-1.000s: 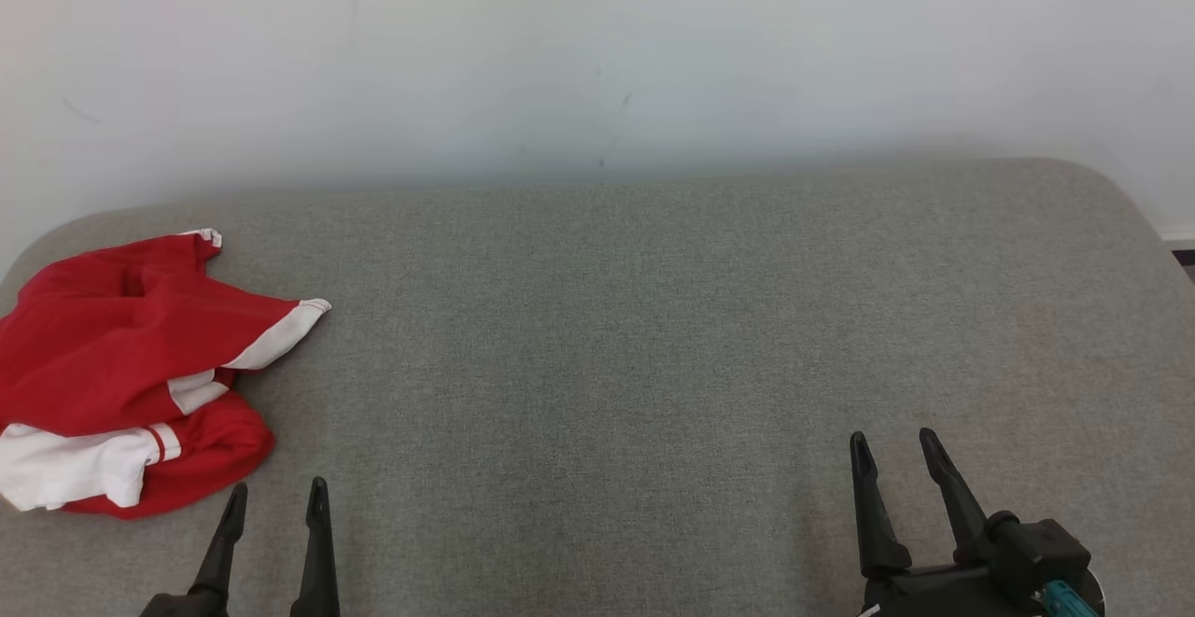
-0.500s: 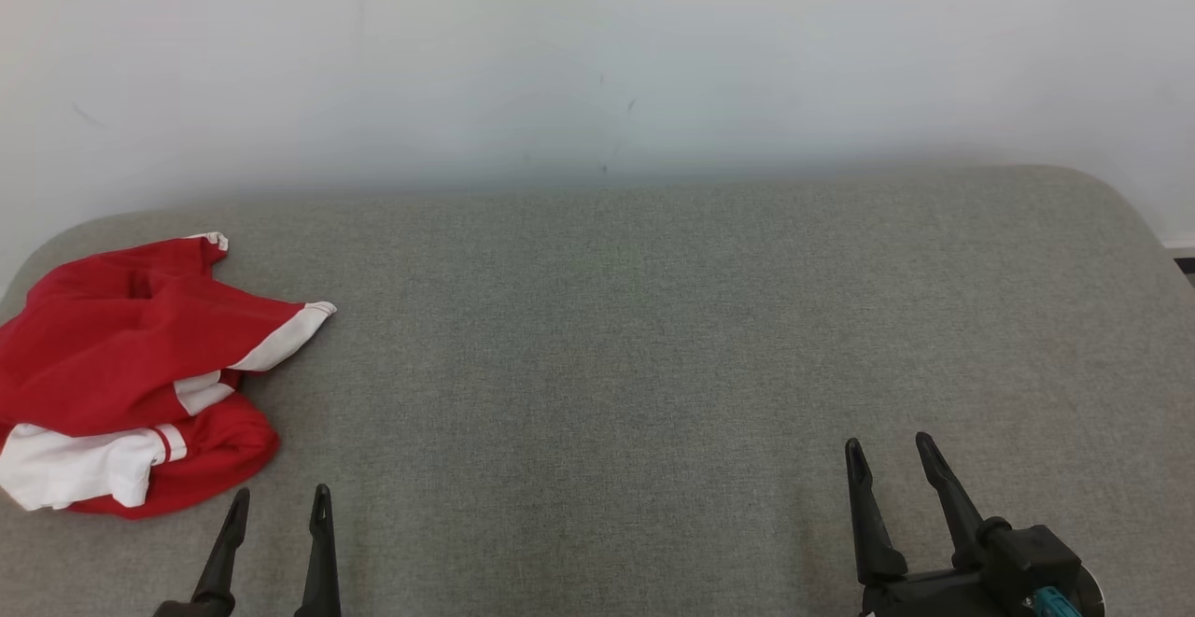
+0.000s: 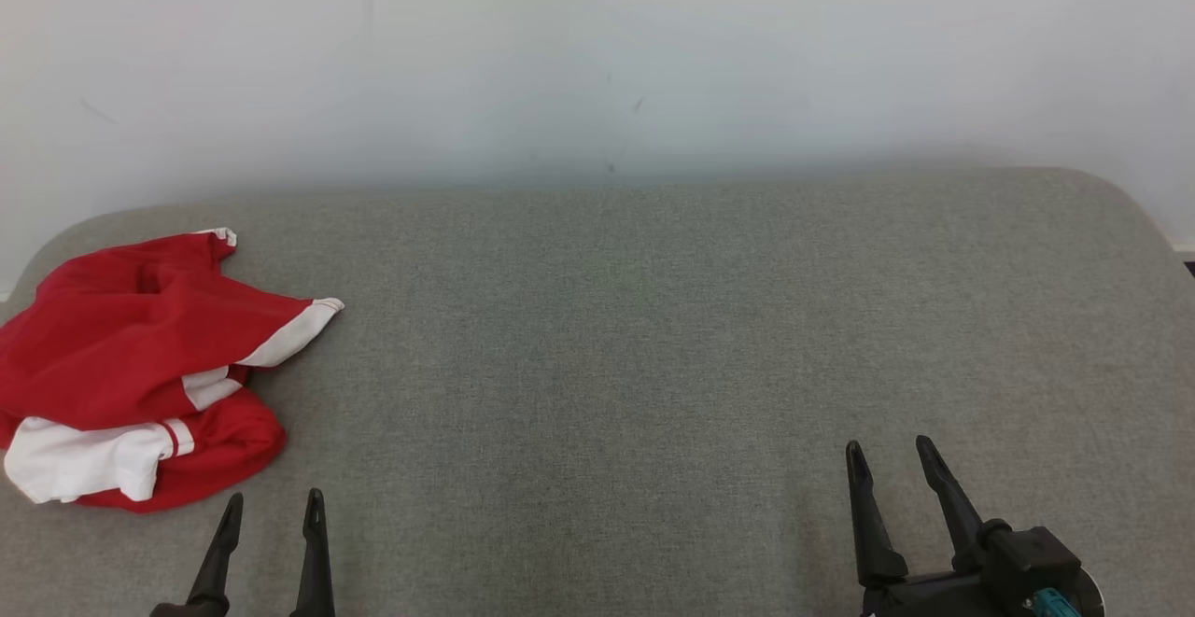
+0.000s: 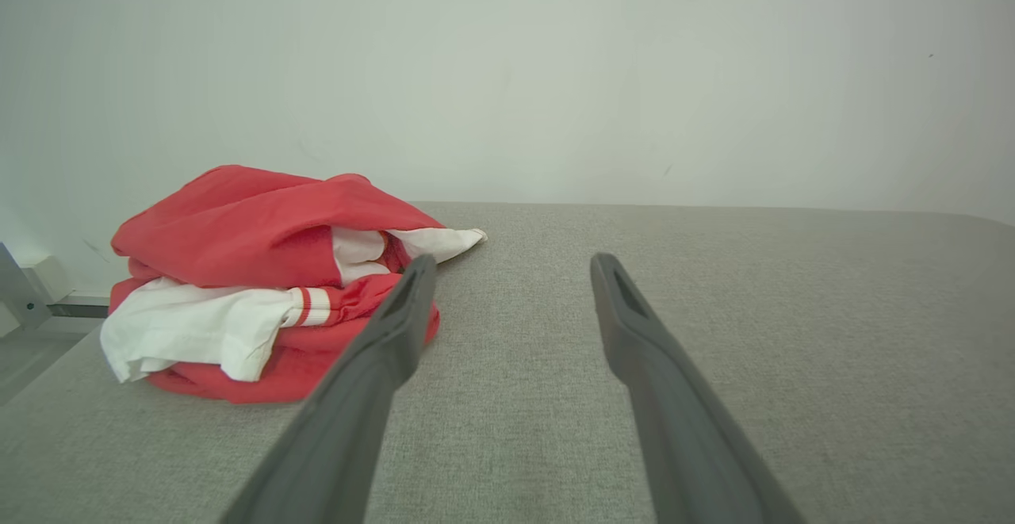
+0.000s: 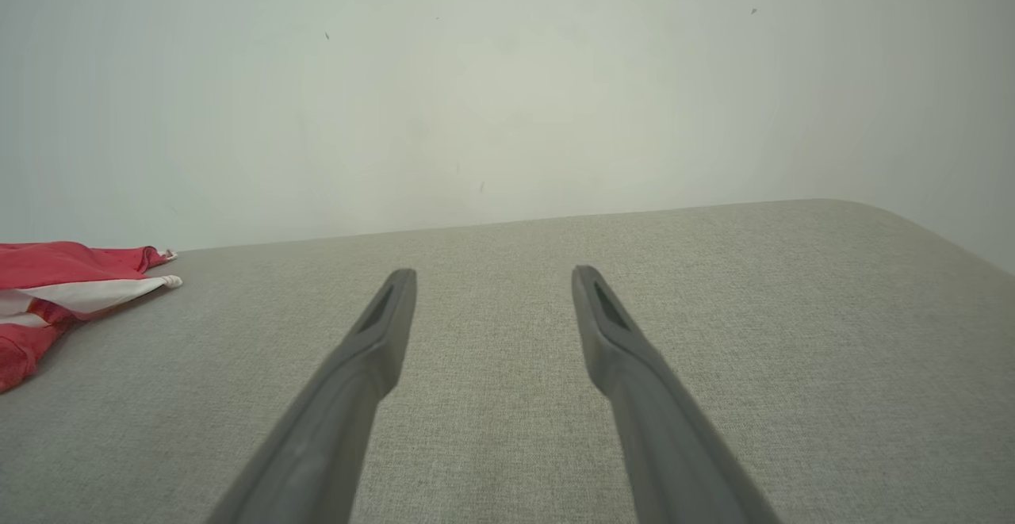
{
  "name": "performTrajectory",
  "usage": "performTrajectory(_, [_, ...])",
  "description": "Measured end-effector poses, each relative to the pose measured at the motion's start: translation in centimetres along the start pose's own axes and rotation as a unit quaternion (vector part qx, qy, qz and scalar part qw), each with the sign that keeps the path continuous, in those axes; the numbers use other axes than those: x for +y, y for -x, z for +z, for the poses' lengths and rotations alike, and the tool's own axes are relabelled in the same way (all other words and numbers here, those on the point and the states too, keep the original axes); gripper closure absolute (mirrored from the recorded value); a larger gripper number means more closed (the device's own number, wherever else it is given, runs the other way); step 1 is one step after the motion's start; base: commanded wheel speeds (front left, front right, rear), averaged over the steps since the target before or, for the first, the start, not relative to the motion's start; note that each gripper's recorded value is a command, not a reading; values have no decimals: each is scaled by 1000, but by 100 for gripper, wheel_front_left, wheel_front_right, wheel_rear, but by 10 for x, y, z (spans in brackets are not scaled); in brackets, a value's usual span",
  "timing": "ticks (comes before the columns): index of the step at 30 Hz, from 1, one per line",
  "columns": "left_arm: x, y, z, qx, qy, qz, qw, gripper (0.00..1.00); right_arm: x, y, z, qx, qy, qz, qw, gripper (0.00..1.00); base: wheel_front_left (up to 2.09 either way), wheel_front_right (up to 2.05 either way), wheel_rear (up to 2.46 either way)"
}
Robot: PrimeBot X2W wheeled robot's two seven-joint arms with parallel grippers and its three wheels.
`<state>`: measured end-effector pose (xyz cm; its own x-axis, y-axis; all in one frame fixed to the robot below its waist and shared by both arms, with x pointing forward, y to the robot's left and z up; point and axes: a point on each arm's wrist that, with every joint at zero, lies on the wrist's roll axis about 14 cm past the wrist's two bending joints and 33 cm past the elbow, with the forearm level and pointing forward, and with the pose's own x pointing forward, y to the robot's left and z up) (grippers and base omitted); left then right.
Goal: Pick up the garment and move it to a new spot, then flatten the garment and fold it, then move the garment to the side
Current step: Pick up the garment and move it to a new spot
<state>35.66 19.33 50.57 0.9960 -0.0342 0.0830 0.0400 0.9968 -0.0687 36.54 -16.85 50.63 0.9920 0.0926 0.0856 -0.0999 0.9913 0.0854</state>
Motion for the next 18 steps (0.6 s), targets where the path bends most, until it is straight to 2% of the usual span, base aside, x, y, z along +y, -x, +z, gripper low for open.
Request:
performTrajectory(9, [14,8,2,-1,-6,20,1000,0,12,-6,-6,7,-10,18,1000,0,0,0,0])
performTrajectory(18, [56,35,5,-1,-16,87,996,0,43,-22,-14,18,-16,66,998,0,0,0,0])
